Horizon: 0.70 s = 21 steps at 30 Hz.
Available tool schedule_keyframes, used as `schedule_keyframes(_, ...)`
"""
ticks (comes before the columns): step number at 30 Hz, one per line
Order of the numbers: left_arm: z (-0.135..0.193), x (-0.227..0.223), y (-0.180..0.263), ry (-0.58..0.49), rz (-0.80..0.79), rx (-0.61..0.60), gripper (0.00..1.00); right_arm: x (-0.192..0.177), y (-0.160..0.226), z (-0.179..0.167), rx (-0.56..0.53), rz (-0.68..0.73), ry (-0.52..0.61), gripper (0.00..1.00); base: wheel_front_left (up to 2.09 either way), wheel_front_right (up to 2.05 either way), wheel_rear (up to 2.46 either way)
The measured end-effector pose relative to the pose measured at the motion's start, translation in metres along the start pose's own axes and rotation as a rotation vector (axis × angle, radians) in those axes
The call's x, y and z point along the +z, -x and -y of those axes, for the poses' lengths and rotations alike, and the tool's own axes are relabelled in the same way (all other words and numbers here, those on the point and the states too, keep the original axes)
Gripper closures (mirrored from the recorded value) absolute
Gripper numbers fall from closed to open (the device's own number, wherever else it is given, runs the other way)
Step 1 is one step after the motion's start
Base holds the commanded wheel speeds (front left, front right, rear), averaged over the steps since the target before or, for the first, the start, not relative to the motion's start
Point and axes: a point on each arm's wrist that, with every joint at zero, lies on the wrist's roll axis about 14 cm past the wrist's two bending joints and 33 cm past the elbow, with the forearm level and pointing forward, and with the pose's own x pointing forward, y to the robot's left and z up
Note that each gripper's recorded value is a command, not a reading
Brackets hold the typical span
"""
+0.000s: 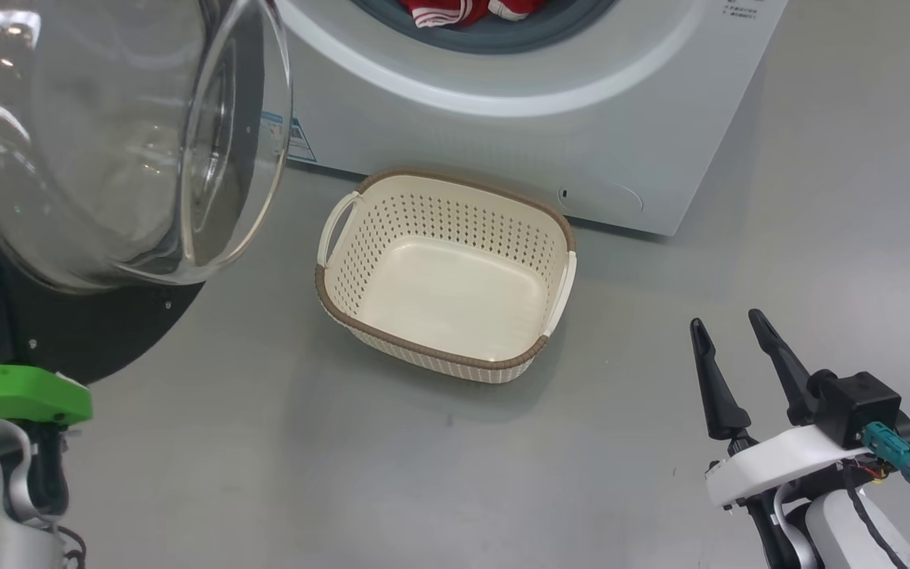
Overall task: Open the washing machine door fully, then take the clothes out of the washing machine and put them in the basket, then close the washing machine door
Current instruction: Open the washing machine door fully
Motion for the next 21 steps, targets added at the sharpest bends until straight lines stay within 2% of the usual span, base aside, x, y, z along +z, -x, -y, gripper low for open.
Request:
schedule_keyframes(12,-0.044,0.023,-0.03,-0.032,0.054,0.124,1.0,-0.011,-0.016,0.019,-0.01,-0.032,0.007,0.0,0.0,0.0,0.0)
schedule_keyframes(21,-0.056,0.023,-0.047,-0.063,0.05,0.158,1.0,-0.024,-0.023,0.034,-0.029,-0.067,0.013,0.0,0.0,0.0,0.0)
